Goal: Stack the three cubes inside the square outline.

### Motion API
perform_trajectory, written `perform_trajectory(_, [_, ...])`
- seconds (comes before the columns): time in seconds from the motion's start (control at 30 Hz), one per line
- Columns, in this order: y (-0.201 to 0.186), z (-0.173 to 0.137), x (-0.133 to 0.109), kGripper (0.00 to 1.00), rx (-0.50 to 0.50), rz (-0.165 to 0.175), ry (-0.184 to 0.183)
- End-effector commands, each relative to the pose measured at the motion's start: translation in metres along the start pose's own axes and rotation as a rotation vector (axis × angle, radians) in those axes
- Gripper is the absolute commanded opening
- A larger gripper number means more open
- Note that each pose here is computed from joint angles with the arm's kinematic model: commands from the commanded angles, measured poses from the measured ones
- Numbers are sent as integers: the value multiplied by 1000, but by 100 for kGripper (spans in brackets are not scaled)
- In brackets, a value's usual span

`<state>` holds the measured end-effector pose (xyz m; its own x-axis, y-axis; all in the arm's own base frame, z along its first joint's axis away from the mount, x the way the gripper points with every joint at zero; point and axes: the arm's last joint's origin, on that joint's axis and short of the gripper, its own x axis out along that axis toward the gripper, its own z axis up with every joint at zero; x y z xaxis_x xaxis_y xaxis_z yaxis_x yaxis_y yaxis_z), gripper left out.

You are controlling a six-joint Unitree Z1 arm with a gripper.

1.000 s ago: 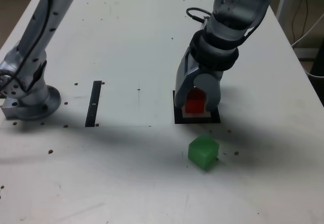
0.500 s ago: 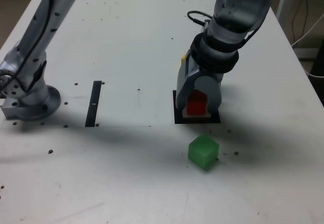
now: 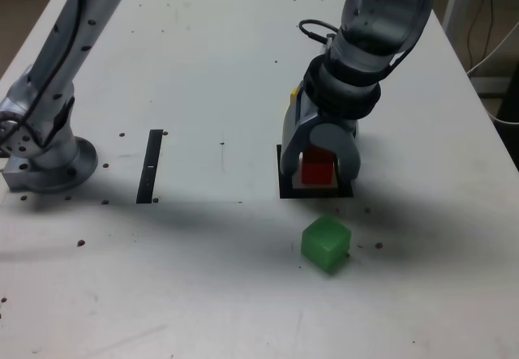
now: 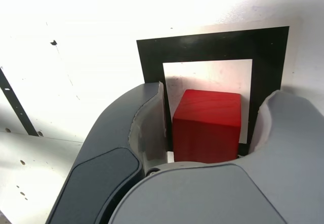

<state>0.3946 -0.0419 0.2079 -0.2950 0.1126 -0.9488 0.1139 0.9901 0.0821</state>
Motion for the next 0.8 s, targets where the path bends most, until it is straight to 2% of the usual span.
perform_trajectory(0.0, [0,-4,-4,98,0,-2,-9])
perform_trajectory(0.77, [8,-45,-48,99,-4,48,-63])
